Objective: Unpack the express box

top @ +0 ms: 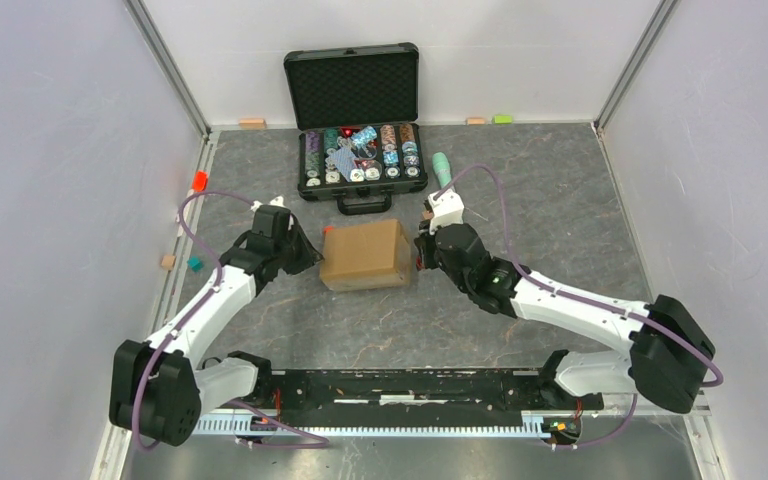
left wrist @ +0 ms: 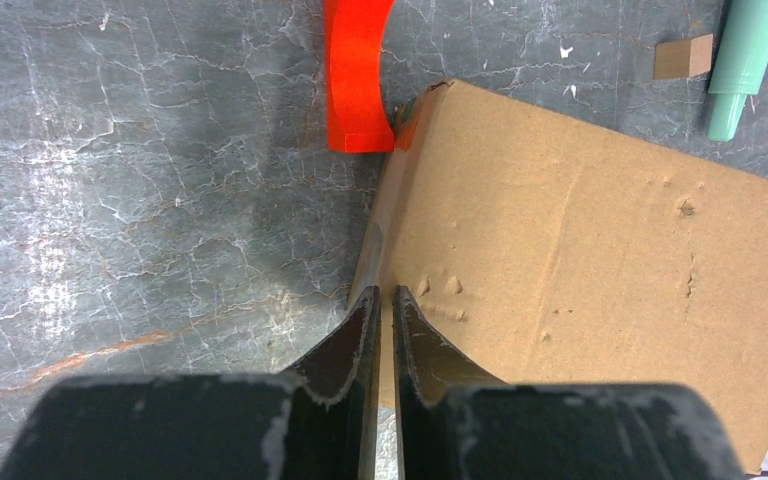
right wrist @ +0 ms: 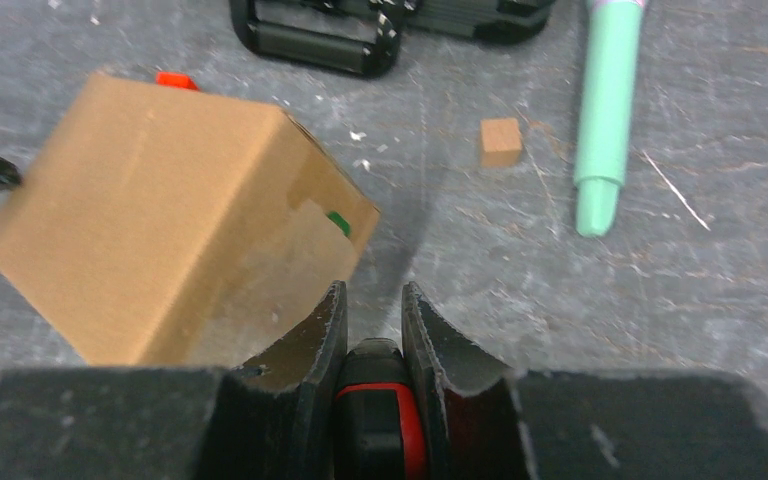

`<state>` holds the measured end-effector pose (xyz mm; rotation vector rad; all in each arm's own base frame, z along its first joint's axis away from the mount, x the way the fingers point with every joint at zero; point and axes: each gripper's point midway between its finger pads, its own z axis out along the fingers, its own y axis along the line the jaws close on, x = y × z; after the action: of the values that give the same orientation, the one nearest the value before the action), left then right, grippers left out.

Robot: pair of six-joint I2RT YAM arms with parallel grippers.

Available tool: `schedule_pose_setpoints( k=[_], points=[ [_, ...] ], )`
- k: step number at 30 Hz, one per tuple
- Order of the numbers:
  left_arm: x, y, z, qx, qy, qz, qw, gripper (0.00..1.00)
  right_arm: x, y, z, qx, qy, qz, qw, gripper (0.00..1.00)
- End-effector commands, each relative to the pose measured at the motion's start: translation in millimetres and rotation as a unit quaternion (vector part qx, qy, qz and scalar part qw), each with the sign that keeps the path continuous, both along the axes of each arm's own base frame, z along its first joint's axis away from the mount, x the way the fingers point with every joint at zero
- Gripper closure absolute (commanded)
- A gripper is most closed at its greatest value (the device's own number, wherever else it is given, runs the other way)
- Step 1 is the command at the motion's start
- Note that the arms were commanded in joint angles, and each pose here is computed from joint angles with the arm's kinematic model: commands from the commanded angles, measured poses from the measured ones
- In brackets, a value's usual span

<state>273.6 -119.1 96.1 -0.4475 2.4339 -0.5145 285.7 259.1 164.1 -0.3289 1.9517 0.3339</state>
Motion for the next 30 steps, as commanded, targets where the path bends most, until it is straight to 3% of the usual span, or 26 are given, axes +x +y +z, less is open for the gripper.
schedule_pose_setpoints(
  k=[1, 10, 18, 25, 30],
  points=[
    [-47.3, 18.5, -47.8, 0.062, 0.116, -0.025, 0.991, 0.98, 13.5, 30.2, 28.9, 0.088, -0.035, 0.01, 0.995, 1.0],
    [-49.7, 25.9, -50.1, 0.08, 0.124, -0.018, 0.989, 0.98, 13.3, 22.1, 32.0, 0.119, -0.039, -0.017, 0.992, 1.0],
    [-47.5, 21.5, -46.9, 0.073, 0.122, -0.026, 0.99, 0.97, 4.8, 40.1, 56.1, 0.166, -0.047, 0.032, 0.985, 1.0],
    [-35.0, 12.9, -36.9, 0.059, 0.104, -0.035, 0.992, 0.9, 5.9, 54.1, 63.3, 0.162, -0.054, 0.057, 0.984, 1.0],
    [-31.7, 27.8, -26.2, 0.096, 0.095, -0.017, 0.991, 0.87, 7.4, 55.3, 69.7, 0.16, -0.061, 0.06, 0.983, 1.0]
  ],
)
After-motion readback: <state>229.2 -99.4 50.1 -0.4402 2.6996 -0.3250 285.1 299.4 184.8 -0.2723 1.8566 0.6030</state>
